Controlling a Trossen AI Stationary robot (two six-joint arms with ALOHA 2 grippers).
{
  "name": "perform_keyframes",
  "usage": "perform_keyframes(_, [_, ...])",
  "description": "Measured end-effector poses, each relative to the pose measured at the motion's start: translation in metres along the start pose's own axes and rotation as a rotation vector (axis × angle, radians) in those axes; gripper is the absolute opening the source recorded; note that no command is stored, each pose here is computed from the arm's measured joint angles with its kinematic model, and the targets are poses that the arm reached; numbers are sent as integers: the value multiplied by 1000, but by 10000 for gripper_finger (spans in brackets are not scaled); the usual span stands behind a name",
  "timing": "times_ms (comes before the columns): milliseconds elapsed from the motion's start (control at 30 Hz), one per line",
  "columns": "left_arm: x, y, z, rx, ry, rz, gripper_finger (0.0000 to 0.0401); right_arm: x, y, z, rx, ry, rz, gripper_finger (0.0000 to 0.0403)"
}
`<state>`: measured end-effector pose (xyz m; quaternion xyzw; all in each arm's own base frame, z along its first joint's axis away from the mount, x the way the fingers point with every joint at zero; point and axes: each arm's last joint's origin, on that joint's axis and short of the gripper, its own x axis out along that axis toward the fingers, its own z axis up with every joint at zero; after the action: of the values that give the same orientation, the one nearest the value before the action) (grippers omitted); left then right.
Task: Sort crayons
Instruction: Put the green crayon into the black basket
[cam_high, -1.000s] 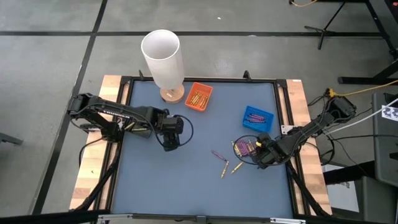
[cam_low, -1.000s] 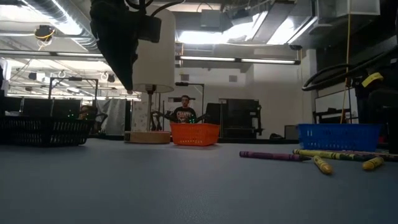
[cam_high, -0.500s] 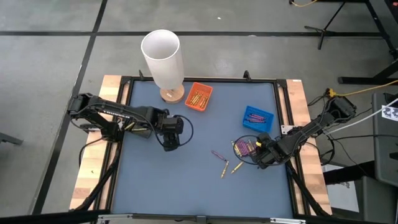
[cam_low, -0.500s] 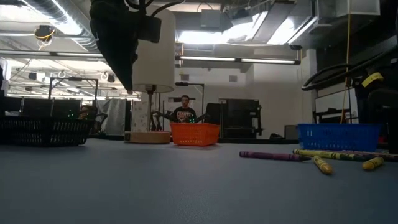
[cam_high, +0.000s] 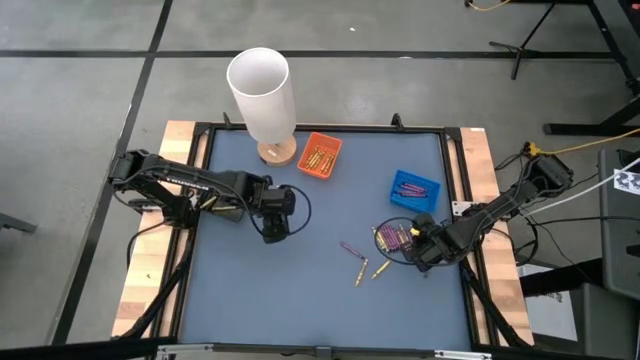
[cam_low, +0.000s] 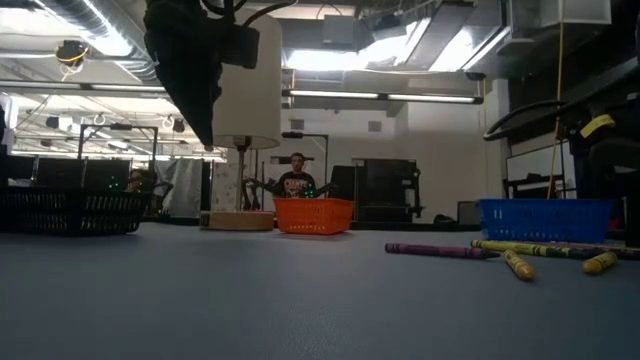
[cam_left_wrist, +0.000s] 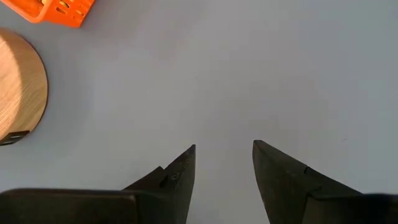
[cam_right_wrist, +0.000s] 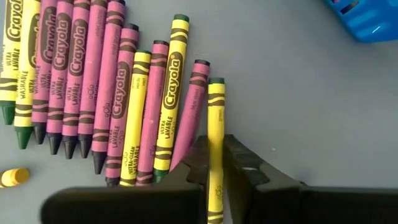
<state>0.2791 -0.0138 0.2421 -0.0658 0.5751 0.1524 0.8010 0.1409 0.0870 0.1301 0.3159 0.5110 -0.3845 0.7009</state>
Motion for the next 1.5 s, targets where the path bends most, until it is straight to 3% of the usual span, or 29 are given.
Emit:
perform_keyframes(433, [-4,-4,6,0,-50,-19,143,-5,5,1,-35,-2,9,27])
perform_keyframes(833, [-18,-29,23,61,-275,-124,143,-36,36,8,-176,-27,150,21])
perform_keyframes(1233, [-33,-44,47,12,-568,-252,143,-56,64,19,-388,-347,311,20])
perform_keyframes(1500, [-30,-54,56,27,-630,-369,144,-69,85,23,-578,-536,457,19])
